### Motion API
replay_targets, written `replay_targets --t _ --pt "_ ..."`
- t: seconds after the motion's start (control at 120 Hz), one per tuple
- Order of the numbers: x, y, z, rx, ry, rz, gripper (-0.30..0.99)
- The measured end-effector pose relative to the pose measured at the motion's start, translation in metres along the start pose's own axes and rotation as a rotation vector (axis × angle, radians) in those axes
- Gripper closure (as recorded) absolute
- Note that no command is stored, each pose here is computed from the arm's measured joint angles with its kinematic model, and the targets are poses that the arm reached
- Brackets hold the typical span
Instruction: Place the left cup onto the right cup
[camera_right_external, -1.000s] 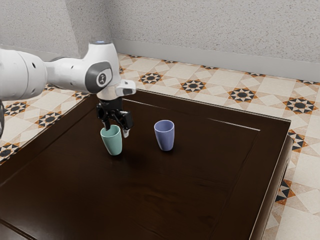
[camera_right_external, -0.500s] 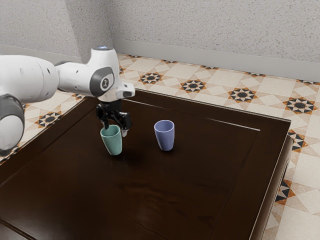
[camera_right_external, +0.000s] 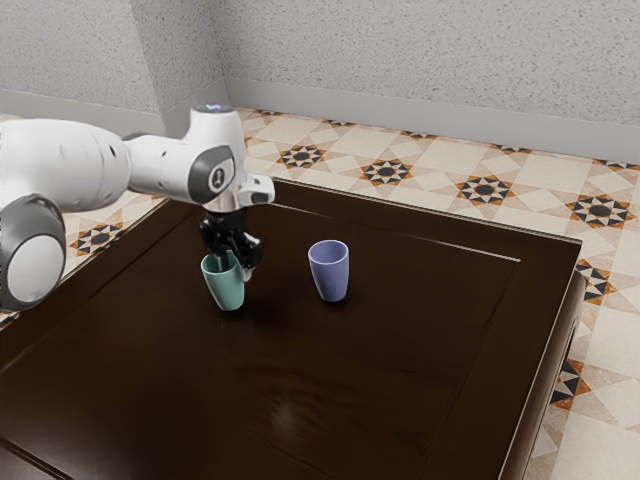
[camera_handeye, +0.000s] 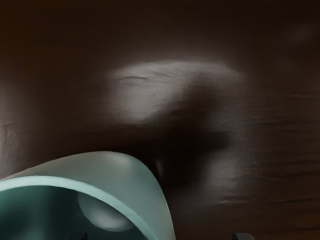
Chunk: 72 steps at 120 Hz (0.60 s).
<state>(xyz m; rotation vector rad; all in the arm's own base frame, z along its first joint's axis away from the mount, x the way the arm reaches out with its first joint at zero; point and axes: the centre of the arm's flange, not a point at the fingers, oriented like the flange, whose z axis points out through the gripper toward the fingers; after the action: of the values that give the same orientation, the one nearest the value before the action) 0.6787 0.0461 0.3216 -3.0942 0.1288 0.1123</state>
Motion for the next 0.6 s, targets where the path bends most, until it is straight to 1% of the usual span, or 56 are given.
replay_targets --t 0.2,0.25,0.342,0.417,0.6 --pt "0.004 0.001 0.014 -0.002 0.003 -0.002 0.39" --pt "0.004 0.001 0.015 -0.001 0.006 -0.002 0.43" --pt "0.005 0.001 0.015 -0.003 0.011 -0.003 0.56" --pt "0.005 0.0 0.014 -0.001 0.014 -0.001 0.64" --pt "0.005 -0.001 0.011 0.002 0.022 0.0 0.73"
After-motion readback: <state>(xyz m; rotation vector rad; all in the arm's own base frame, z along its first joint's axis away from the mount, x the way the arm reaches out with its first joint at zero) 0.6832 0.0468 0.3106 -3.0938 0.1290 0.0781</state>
